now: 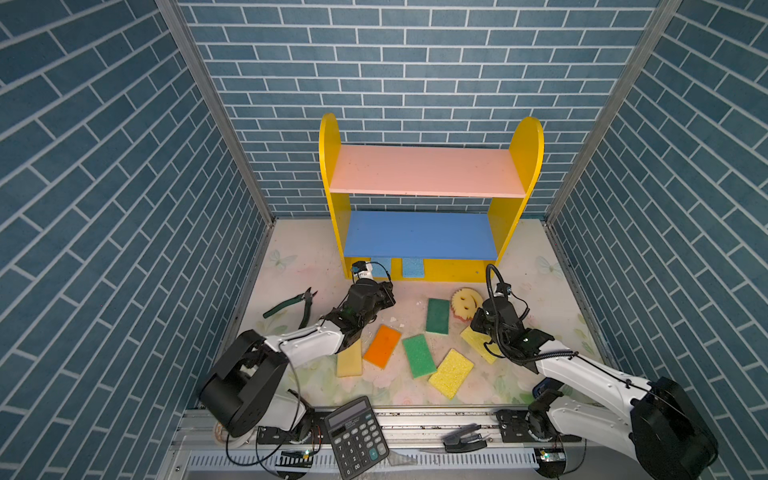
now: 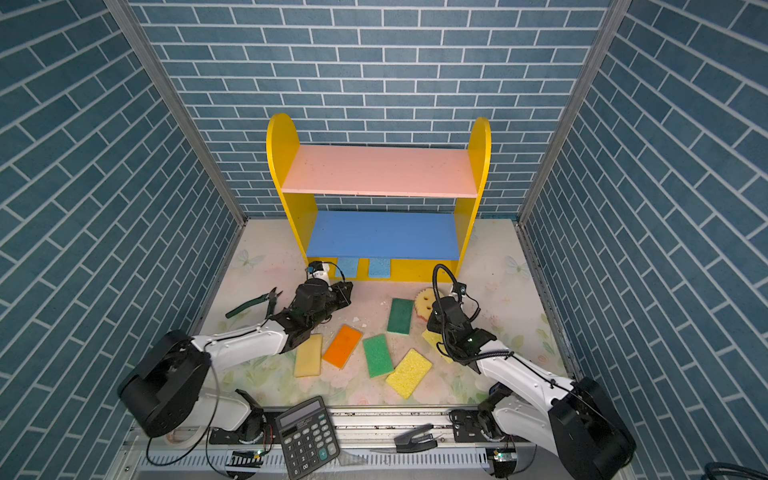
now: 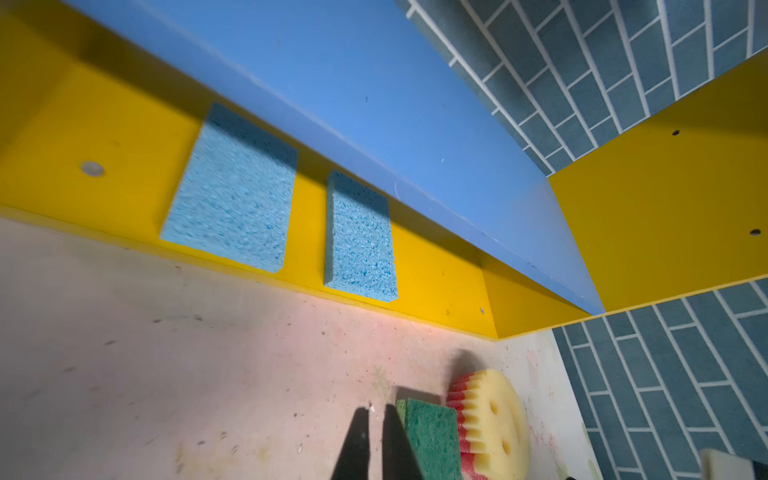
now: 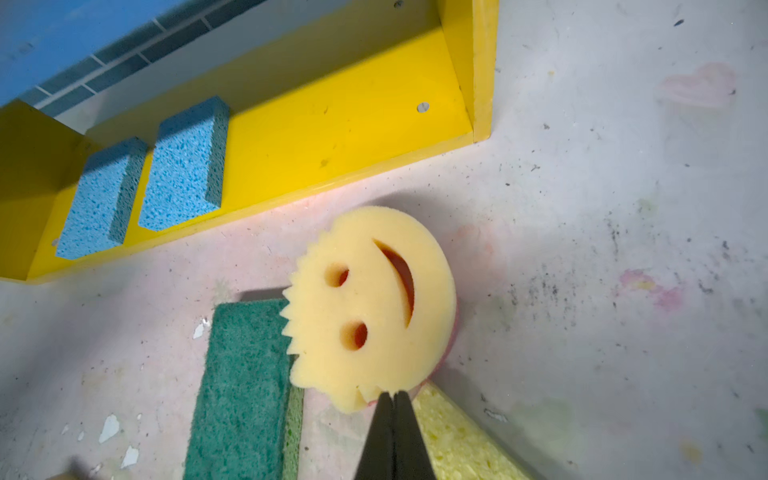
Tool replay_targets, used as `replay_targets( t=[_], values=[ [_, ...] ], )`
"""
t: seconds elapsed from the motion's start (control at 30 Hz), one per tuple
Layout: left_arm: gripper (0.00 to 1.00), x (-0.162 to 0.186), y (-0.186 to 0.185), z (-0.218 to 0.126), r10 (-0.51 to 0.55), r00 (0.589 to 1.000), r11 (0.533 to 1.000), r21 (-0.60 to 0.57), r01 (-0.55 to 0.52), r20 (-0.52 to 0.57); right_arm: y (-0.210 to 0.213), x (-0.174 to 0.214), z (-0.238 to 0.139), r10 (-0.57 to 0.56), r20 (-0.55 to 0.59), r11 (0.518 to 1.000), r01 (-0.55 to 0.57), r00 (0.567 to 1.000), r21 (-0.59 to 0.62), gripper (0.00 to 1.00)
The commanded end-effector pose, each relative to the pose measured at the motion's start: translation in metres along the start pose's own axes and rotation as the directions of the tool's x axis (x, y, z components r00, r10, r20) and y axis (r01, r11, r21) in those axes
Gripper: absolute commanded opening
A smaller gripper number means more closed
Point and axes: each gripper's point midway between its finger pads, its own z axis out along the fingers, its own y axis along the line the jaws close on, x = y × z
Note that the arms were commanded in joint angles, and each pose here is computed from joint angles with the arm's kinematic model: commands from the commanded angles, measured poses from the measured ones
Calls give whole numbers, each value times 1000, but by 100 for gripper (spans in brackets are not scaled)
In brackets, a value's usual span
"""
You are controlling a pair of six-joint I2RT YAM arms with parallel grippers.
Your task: Place and organize the cleaning sponges onto the shelf
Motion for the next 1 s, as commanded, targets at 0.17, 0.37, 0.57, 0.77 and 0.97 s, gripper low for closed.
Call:
replay_targets(
  t=[0.17,0.37,0.57,0.77,0.97],
  values=[
    [21,-28,70,-53,130,991,949,-294,-116,28,27,-10,7,10,-36,998,-13,999,-64,2],
    [36,-28,79,-65,156,988,936,-323,-141,20,35,-13,14,7,-39,998,-9,999,-66,28],
    [56,-23,89,-68,144,990,930,-341,-136,-1,33,-9,20,24,-60,1000,-25,998,-16,41],
    [62,-21,99,-69,128,992,928,-351,-126,-19,33,-7,21,17,-69,1000,-15,997,21,46],
    [41,-17,99,-66,130,991,939,-316,-134,-34,63,-13,19,-91,-40,996,91,995,-12,18]
  ],
)
